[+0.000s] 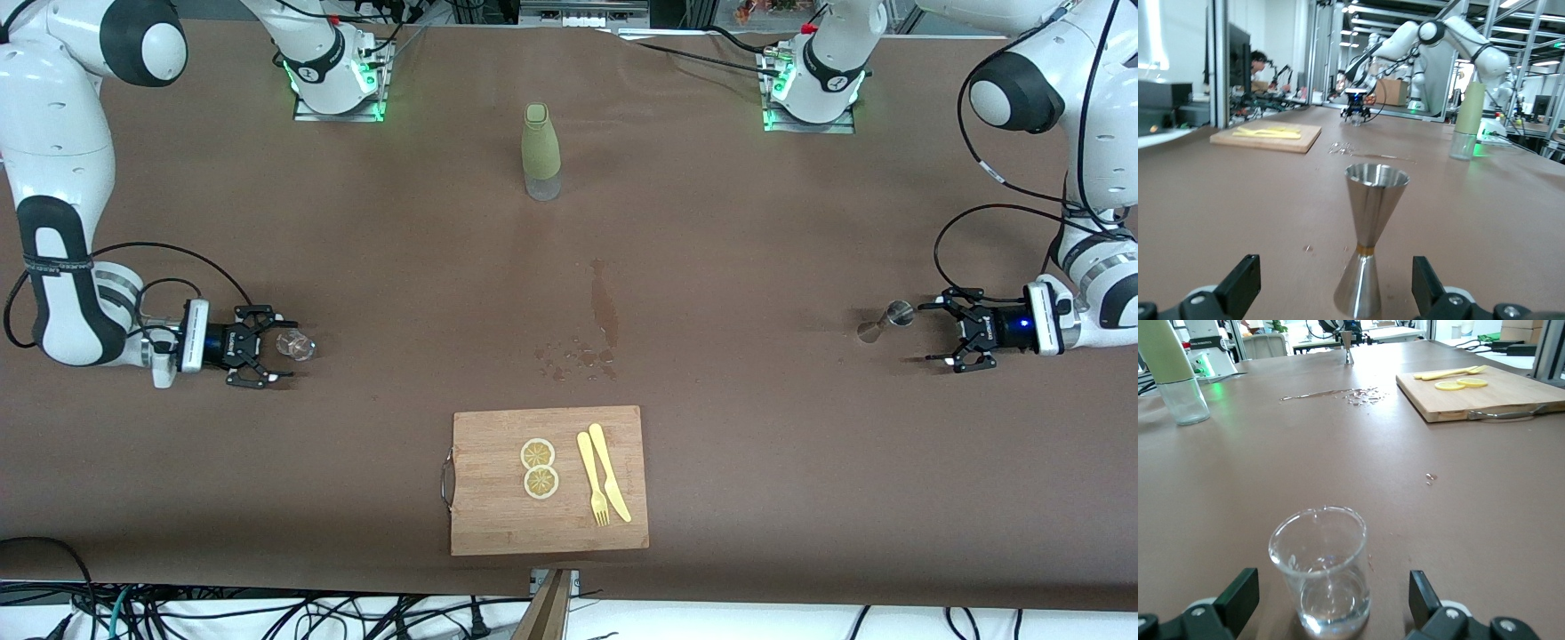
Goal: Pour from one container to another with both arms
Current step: 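Reach the right gripper to the glass cup while the left gripper reaches the jigger, then grasp the glass cup with the right gripper while the left gripper grasps the jigger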
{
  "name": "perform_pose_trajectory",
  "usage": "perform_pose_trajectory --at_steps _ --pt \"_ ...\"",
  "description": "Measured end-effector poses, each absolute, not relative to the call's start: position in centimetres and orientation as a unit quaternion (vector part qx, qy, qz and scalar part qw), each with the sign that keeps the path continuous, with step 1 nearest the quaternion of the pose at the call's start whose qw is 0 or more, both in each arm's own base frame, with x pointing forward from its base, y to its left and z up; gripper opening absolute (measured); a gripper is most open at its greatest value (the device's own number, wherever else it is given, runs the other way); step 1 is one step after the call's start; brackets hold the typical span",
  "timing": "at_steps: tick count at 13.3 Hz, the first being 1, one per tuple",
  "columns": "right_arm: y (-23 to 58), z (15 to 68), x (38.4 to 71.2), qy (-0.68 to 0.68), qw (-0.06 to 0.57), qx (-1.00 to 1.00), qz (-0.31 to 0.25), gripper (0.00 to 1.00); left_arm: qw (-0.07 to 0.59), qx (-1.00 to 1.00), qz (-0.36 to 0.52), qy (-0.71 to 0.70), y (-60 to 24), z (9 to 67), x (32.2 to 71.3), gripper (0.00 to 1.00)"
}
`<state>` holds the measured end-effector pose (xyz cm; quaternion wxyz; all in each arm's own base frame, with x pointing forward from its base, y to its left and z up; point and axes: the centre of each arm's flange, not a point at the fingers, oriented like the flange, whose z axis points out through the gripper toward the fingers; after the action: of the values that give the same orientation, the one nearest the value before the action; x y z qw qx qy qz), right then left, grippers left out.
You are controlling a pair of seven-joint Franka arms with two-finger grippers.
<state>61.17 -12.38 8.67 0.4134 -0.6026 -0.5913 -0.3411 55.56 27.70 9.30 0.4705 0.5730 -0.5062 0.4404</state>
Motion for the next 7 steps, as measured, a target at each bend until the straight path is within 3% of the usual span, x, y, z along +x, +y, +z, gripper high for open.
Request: perform_pose_trajectory --at_steps 7 --pt "-10.7 8.1 61.1 -0.594 0.428 -0.585 -0.348 0.99 0.491 0.527 0.462 -0.518 23.5 5.3 55.3 1.00"
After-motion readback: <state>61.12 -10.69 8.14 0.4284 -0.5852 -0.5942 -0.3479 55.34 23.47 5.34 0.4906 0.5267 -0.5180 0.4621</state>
